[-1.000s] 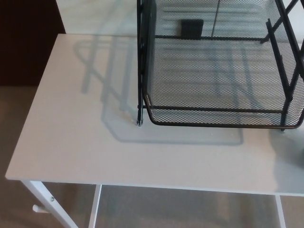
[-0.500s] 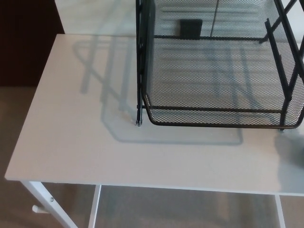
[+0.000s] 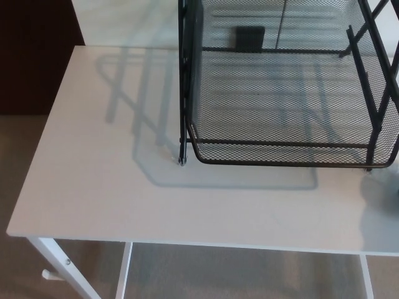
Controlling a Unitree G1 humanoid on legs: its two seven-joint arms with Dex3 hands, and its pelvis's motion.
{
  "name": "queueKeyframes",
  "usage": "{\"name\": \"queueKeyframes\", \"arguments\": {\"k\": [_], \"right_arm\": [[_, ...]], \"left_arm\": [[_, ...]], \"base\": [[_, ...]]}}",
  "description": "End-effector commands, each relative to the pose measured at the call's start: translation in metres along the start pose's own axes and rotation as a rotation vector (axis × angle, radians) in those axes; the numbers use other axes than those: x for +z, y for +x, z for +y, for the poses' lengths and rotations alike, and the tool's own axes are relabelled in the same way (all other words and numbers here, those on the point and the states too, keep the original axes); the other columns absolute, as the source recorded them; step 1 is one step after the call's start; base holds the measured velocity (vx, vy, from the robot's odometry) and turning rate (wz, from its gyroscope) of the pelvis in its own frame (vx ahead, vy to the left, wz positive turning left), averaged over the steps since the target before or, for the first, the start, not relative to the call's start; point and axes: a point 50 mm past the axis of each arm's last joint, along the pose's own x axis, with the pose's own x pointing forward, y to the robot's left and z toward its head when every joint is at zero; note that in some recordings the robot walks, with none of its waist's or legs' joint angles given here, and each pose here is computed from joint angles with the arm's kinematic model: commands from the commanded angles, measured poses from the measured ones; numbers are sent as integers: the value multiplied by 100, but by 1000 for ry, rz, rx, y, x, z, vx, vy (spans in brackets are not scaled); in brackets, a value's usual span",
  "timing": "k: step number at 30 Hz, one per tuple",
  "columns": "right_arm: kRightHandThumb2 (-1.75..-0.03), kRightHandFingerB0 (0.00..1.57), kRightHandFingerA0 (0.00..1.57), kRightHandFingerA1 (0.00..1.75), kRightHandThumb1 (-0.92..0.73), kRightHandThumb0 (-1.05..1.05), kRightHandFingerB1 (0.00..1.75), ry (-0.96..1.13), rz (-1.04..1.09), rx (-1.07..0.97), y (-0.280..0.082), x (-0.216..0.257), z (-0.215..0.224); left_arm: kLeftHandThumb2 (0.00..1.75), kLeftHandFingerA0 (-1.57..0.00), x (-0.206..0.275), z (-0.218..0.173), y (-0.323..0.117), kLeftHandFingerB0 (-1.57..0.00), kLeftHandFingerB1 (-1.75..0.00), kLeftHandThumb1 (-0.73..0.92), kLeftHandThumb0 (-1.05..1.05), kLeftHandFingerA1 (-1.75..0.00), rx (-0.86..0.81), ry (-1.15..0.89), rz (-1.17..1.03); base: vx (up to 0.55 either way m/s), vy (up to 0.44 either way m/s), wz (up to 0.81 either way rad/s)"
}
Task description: The robot walks towards a desk on which a file tray is kept in the middle and a cube is kept to its right. The robot lifts the cube using its right hand and places it on the file tray.
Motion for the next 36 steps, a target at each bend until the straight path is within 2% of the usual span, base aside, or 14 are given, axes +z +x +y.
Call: {"name": "queueKeyframes", "arguments": {"k": [1, 2, 4, 6, 15, 17, 18, 22, 23, 28, 29, 31, 32, 36], "right_arm": [[-62, 80, 82, 110, -73, -22, 46, -238, 0, -143, 0, -1, 37], [-60, 89, 83, 133, -62, -29, 51, -256, -16, -173, -1, 0, 38], [-58, 77, 78, 170, -63, -30, 115, -316, -65, -302, -3, 2, 48], [-85, 79, 111, 136, -47, -33, 110, -321, -95, -375, -7, 1, 50], [-62, 71, 78, 165, -73, -24, 126, -214, -60, -508, -22, -18, 20], [-62, 69, 75, 167, -76, -26, 135, -153, -49, -520, -25, -21, 12], [-62, 68, 75, 165, -74, -28, 137, -144, -38, -552, -28, -26, 1], [-86, 79, 111, 138, -53, -32, 116, -162, -7, -723, -42, -40, -31], [-61, 59, 81, 174, -77, -15, 149, -126, -9, -725, -46, -42, -39], [-61, 66, 78, 167, -74, -14, 145, -28, -25, -935, -84, -39, -94], [-69, 67, 75, 165, -73, -14, 145, -10, -41, -955, -90, -37, -104], [-78, 74, 85, 161, -71, -16, 137, -21, -36, -1034, -107, -29, -122], [-79, 66, 86, 166, -71, -15, 143, -2, -50, -1113, -124, -22, -142], [-62, 67, 80, 173, -71, -25, 149, -24, -63, -1240, -142, -11, -161]], "left_arm": [[101, -28, 3, 7, -3, -9, -62, 60, -94, -74, 23, 38, -41], [66, -30, 4, 6, -2, -10, -62, 84, -93, -80, 22, 53, -37], [103, -32, 5, 5, -1, -12, -60, 63, -92, -73, 29, 74, -27], [105, -32, 4, 6, -2, -10, -59, 63, -94, -72, 28, 72, -27], [104, -36, -1, 7, -2, -11, -59, 64, -88, -73, 33, 61, -3], [65, -38, -1, 7, -2, -14, -59, 86, -89, -78, 35, 61, -4], [105, -36, 0, 8, -3, -11, -59, 63, -89, -73, 34, 66, -10], [67, -31, -1, 9, -4, -9, -58, 88, -92, -75, 31, 65, -25], [66, -31, -1, 9, -4, -9, -59, 88, -93, -76, 29, 69, -25], [106, -34, -2, 9, -4, -14, -60, 65, -91, -73, 24, 54, -19], [66, -35, -3, 9, -4, -14, -60, 87, -91, -78, 25, 52, -13], [65, -34, -4, 10, -4, -18, -59, 88, -90, -76, 27, 56, -12], [106, -38, -3, 10, -4, -20, -61, 63, -90, -73, 34, 63, -22], [106, -41, -3, 10, -4, -22, -62, 63, -91, -74, 36, 56, -21]], "base": [[0, 0, 0], [0, 0, 0], [0, 0, 0], [0, 0, 0], [0, 0, 0], [0, 0, 0], [0, 0, 0], [0, 0, 0], [0, 0, 0], [0, 0, 0], [0, 0, 0], [0, 0, 0], [0, 0, 0], [0, 0, 0]]}}
